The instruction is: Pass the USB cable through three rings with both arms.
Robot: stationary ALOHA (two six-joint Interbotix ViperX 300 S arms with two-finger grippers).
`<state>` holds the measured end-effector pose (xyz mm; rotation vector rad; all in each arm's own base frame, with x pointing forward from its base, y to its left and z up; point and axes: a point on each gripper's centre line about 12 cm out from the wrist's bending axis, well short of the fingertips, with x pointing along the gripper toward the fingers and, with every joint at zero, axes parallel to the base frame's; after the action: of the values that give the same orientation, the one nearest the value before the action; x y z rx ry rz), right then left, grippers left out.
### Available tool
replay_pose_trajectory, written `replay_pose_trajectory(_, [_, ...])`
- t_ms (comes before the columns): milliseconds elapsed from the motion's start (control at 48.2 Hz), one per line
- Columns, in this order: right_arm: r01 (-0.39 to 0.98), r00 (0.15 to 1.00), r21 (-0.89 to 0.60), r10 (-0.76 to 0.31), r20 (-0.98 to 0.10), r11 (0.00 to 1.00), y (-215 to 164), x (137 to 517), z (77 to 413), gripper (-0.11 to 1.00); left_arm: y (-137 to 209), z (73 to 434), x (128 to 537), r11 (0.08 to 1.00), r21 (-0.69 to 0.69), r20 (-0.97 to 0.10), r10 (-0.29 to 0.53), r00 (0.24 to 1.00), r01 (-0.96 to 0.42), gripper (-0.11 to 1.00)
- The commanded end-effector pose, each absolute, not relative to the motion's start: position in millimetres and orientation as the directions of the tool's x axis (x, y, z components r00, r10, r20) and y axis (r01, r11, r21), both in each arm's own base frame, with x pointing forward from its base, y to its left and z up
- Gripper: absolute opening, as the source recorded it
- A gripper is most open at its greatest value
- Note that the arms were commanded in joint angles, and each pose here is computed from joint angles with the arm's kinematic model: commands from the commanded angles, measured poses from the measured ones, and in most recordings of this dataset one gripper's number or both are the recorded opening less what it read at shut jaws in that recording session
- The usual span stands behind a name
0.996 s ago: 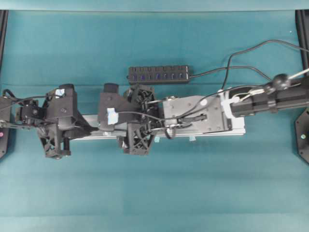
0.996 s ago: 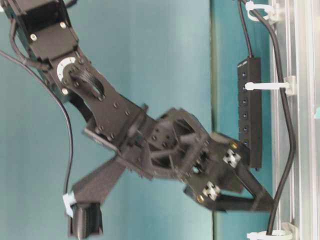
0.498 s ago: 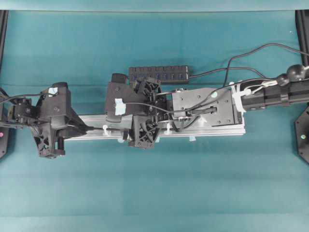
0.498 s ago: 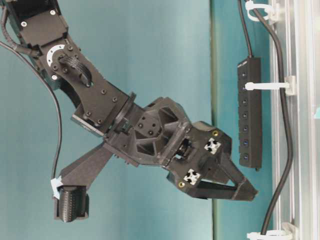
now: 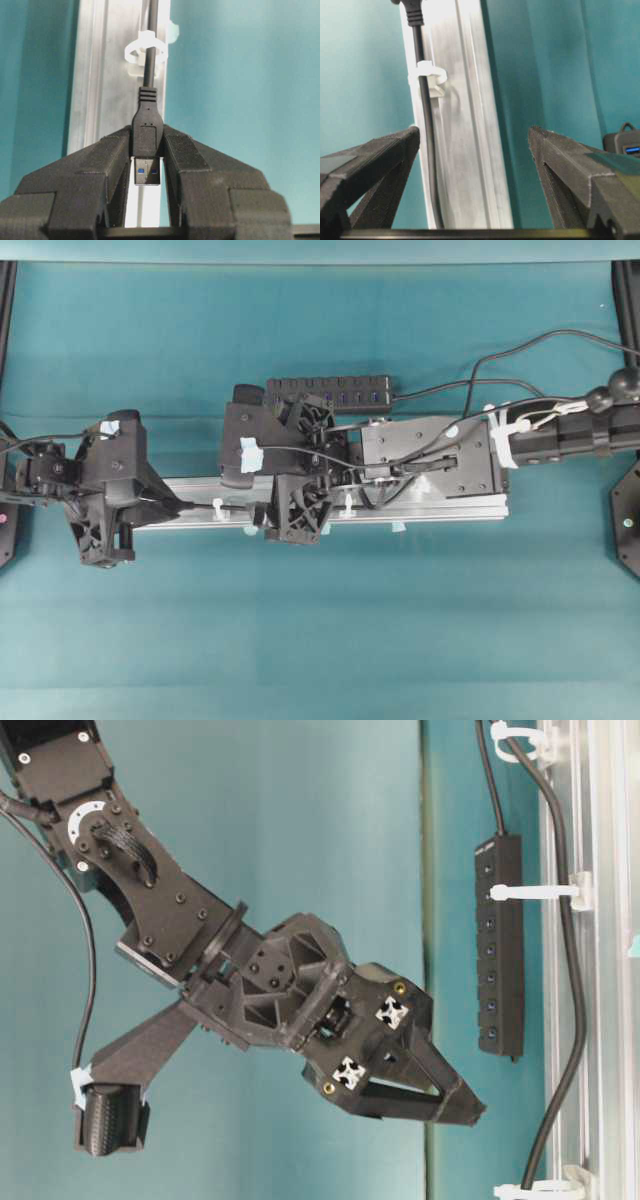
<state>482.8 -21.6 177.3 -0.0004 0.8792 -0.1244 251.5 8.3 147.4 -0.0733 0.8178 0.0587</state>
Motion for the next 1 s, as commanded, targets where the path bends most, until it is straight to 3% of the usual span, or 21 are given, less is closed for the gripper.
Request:
replay_pose_trajectory(0, [0.098, 0.669, -0.055, -0.107, -0.736, 0.994, -19, 482, 198, 0.82, 9, 154, 255, 0.996, -0.042, -0.714, 0.026, 0.7, -0.08, 0.22])
replay_pose_trajectory(975, [0.077, 0.719, -0.049, -0.09, -0.689, 0.996, -8, 476, 230, 0.82, 9, 155, 256, 0.996, -0.045, -0.711, 0.026, 0.702, -0.082, 0.22])
